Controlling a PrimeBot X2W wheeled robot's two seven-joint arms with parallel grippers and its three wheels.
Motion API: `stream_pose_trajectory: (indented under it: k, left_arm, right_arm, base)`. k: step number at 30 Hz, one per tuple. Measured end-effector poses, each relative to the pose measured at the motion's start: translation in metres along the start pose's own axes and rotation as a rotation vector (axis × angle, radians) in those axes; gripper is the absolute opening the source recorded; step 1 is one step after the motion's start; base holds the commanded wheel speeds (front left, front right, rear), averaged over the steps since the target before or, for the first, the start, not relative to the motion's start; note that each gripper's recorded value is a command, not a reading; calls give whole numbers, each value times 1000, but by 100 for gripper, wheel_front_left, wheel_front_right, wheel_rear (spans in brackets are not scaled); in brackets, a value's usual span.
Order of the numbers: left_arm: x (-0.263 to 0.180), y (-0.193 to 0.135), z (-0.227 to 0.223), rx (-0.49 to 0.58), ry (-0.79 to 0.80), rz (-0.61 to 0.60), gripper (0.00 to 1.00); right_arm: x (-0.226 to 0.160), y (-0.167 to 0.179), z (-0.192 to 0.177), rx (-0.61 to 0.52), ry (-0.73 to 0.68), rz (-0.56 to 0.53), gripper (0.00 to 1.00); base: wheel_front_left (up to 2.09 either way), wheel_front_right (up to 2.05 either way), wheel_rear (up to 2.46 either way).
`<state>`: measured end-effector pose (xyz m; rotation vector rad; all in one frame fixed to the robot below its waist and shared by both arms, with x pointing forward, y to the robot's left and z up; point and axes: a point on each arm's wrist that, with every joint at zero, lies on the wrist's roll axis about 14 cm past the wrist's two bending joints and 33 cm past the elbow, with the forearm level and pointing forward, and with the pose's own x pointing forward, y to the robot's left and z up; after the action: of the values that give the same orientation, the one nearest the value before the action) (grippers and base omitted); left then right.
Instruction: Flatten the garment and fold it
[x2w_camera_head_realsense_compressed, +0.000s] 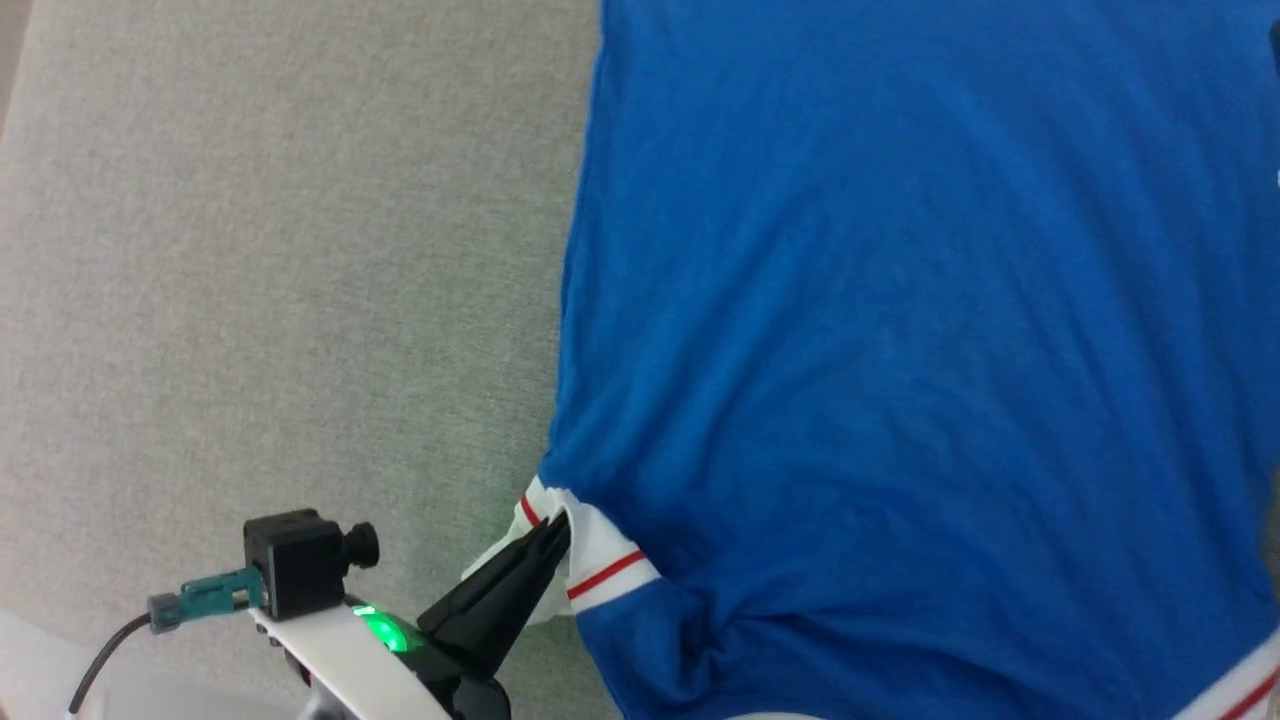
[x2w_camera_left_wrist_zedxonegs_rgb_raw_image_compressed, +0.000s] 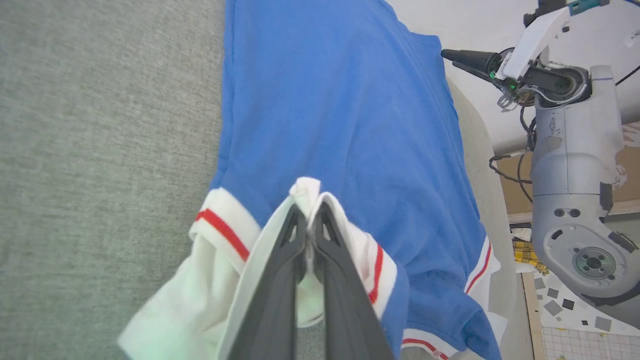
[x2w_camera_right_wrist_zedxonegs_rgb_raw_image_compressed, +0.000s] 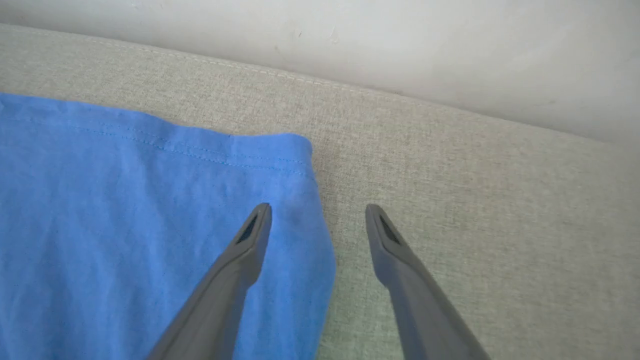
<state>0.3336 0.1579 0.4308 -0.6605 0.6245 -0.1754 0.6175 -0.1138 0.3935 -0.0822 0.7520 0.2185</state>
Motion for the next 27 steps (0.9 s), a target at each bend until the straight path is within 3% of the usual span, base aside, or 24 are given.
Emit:
stream_pose_trajectory:
  k: [1,2,3,5,11,16,21,27]
  left_arm:
    - [1,2,-1,-3,2,8,0]
    - [1,4,-1,-5,4,16,0]
    - [2,6,-2,-9,7,24,0]
    - [2,10,-5,-16,14,41,0]
    - [2,14,-5,-14,12,47,0]
    - [2,10,1,5,-9,28,0]
    - [-7,8,9,48,-38,32,0]
    - [-24,-2,6,61,-48,22,0]
  right_arm:
    - [5,4,-6,0,17,9,100]
    - [10,7,-13,1,39,18,91]
    - [14,11,-19,4,59,26,45]
    - [20,16,-23,5,69,40,0]
    - [20,20,-20,20,43,49,0]
    - [1,19,6,32,-82,62,0]
    - [-47,10,32,39,-219,50,0]
    - [-125,-40,1,98,-238,-60,0]
  base:
    - [0,0,0]
    - [0,0,0]
    - [0,0,0]
    - [0,0,0]
    - [0,0,0]
    - [0,0,0]
    - [0,0,0]
    - [0,0,0]
